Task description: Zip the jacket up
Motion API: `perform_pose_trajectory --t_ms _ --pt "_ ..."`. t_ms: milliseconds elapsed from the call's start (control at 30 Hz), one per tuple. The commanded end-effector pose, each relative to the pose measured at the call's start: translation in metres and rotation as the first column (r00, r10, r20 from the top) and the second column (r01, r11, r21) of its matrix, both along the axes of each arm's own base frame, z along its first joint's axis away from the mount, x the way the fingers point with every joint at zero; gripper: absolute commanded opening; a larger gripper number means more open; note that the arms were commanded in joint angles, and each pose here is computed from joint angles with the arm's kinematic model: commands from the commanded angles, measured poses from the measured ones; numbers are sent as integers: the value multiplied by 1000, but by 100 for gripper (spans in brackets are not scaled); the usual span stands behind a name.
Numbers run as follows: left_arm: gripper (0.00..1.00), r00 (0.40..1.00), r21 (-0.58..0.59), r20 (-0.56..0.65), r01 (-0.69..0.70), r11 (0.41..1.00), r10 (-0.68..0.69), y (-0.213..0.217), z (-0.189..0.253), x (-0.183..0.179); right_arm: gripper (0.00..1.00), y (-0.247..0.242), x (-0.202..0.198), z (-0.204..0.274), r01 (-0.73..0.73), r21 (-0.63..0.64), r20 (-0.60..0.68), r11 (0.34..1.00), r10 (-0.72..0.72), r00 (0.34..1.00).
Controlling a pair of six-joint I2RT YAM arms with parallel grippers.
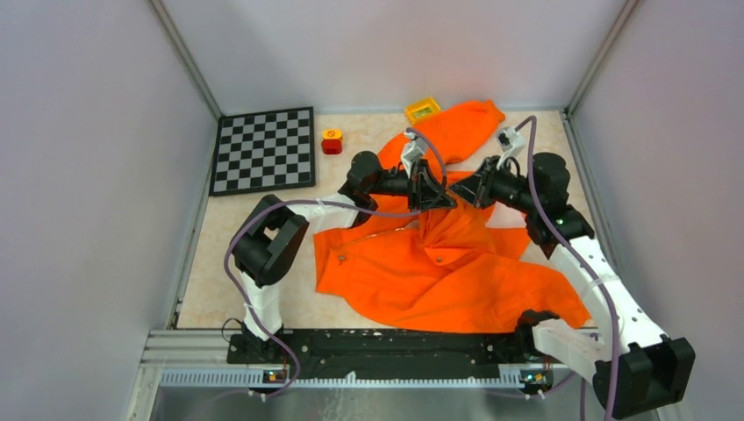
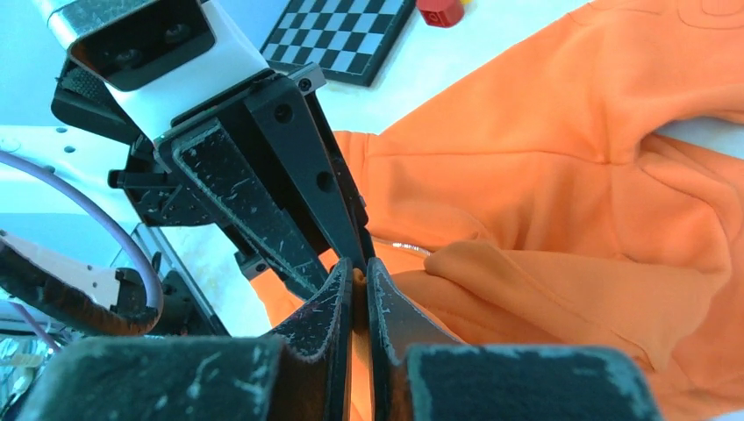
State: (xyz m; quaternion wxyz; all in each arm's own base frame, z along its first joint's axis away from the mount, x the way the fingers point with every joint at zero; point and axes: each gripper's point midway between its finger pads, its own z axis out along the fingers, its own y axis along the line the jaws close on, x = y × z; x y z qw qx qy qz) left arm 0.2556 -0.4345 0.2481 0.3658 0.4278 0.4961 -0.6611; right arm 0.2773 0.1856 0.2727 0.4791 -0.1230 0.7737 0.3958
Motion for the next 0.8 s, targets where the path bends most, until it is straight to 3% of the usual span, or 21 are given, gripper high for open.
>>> perform_pose_trajectory --t_ms 0,167,267,500,667,767 --pt "18 993 -44 86 79 996 -75 -1 27 -26 0 21 5 39 -111 101 139 989 96 986" --pt "50 996 -42 91 5 999 -1 9 30 -16 0 20 4 32 -115 106 128 988 101 987" --pt "57 996 -53 77 -39 998 43 20 34 -7 0 16 4 28 -102 117 124 988 87 988" --pt "66 974 -53 10 -225 973 226 59 42 21 0 6 -6 27 -83 158 173 984 55 983" --pt "62 910 34 -222 -352 935 350 81 38 42 0 0 -11 38 -62 240 232 969 5 973" --pt "62 902 30 -264 -346 938 341 82 46 28 0 -1 -12 42 -54 285 252 957 -20 967"
